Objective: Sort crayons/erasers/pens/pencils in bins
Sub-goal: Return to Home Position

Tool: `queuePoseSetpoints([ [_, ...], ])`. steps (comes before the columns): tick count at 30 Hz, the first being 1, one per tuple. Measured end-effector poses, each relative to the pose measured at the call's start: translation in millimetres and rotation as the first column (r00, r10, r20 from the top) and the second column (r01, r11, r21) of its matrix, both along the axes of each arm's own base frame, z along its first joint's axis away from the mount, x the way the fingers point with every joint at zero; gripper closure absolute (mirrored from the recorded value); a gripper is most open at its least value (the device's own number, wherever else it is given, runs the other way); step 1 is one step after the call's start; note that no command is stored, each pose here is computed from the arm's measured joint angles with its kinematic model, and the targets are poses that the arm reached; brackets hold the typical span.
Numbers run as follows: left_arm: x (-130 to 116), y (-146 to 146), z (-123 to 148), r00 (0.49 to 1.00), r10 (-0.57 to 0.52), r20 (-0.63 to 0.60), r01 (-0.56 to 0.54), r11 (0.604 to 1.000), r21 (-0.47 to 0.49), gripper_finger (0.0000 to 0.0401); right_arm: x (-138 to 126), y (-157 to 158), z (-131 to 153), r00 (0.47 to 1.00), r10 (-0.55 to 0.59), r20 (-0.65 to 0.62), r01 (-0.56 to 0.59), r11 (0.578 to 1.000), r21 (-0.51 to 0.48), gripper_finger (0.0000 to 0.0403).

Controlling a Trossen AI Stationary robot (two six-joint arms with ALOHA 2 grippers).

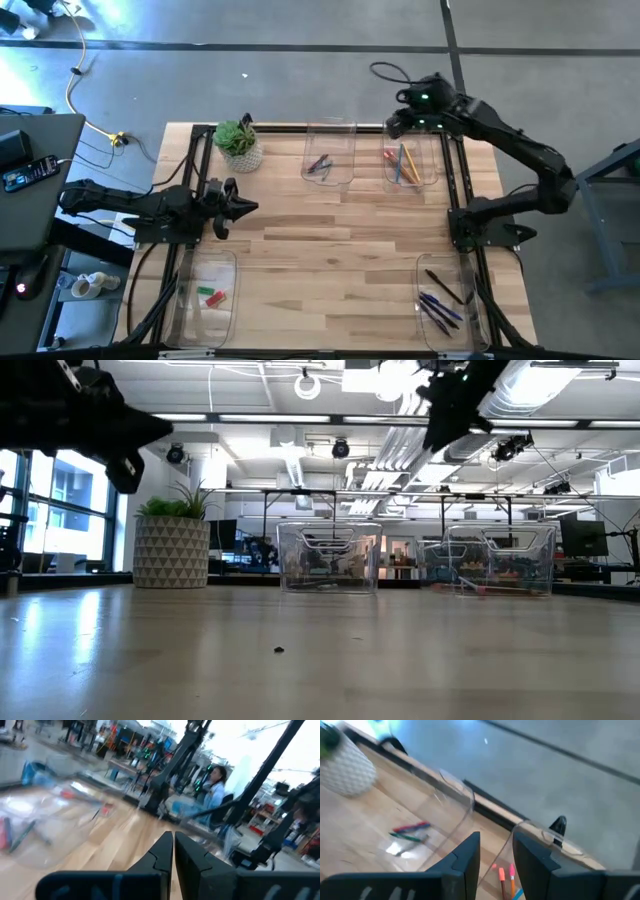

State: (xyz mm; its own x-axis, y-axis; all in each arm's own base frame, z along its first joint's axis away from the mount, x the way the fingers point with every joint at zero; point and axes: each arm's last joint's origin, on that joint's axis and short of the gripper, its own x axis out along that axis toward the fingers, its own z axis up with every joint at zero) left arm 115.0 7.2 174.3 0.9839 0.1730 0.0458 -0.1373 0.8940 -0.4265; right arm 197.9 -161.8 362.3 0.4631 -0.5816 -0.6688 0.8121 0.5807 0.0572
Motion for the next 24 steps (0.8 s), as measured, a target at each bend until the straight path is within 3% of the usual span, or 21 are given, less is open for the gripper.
queuePoseSetpoints([
  [6,0,0,-4,0.999,0.005,-0.032,-0.005,1.0,-0.001,0.0394,-29,31,33,0.992,0.043,0.121,-0.032,0.995,-0.09,0.0296],
  [11,0,0,-4,0.999,-0.011,-0.036,0.011,1.0,-0.001,0.0394,-40,60,44,0.975,0.16,0.157,-0.135,0.978,-0.161,0.0296],
  [15,0,0,-5,0.999,-0.016,-0.046,0.016,1.0,-0.001,0.0394,-41,81,24,0.956,0.264,0.127,-0.244,0.958,-0.153,0.0296],
  [24,0,0,-8,0.997,-0.012,-0.079,0.012,1.0,-0.003,0.0394,-44,109,-33,0.902,0.39,0.187,-0.37,0.92,-0.133,0.0296],
])
